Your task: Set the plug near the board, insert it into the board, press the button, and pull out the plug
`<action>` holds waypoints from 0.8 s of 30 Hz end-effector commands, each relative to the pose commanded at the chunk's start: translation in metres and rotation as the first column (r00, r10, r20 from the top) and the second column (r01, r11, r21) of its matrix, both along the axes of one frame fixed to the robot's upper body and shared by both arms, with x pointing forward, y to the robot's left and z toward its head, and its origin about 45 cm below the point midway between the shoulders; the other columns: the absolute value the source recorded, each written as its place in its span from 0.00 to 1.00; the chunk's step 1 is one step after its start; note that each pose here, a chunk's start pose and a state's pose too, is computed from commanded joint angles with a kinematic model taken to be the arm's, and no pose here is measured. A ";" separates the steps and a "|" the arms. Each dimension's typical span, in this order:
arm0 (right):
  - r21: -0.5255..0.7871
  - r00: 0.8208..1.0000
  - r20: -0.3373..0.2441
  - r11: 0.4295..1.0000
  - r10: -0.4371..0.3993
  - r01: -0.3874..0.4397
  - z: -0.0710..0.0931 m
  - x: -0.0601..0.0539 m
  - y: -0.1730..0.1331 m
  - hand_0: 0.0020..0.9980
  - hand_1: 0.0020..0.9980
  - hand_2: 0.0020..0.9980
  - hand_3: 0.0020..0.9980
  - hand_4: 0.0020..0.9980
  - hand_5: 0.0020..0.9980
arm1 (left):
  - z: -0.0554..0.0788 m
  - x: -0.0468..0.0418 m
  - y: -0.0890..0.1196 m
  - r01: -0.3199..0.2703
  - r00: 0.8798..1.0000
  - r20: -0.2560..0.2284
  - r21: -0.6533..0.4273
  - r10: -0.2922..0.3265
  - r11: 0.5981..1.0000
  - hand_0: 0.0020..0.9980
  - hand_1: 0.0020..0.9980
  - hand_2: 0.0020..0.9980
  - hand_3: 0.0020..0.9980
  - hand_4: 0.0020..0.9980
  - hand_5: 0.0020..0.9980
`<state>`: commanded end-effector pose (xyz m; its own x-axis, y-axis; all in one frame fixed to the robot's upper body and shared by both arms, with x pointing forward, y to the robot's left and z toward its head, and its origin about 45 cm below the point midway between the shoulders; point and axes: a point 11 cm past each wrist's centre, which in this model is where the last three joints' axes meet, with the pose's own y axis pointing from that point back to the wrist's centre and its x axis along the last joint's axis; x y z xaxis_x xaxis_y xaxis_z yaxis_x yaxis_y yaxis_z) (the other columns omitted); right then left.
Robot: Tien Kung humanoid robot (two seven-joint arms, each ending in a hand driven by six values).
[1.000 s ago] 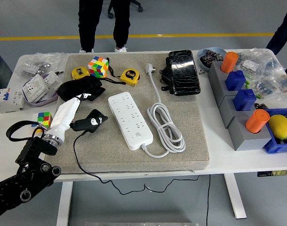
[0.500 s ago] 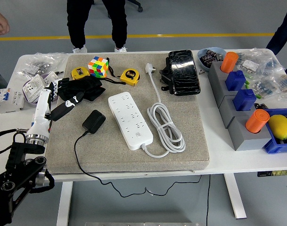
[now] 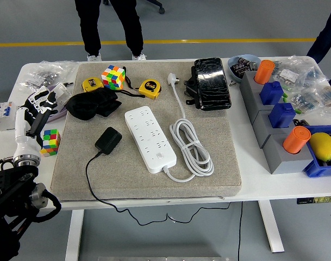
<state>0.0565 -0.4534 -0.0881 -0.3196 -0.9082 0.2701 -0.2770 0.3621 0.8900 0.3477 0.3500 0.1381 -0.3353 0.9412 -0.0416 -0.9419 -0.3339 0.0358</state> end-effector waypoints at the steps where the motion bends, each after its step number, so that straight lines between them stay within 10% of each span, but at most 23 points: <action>1: 0.001 1.000 0.000 1.000 0.001 -0.001 0.000 0.001 0.000 0.57 0.64 0.60 0.54 0.91 0.46 | 0.001 0.0004 0.001 -0.003 1.000 0.001 0.000 0.003 1.000 0.46 0.55 0.55 0.63 0.89 0.53; 24: 0.037 1.000 -0.008 0.999 0.023 -0.023 -0.006 0.021 0.017 0.57 0.64 0.61 0.54 0.91 0.47 | 0.022 0.0059 0.024 -0.065 0.996 0.055 -0.038 0.067 0.997 0.48 0.58 0.58 0.63 0.87 0.53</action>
<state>0.0779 -0.4360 -0.0942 -0.2962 -0.9247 0.2393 -0.2772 0.3230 0.9049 0.3535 0.3736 0.1599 -0.3929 0.9146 -0.0957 -0.9187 -0.3950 -0.0029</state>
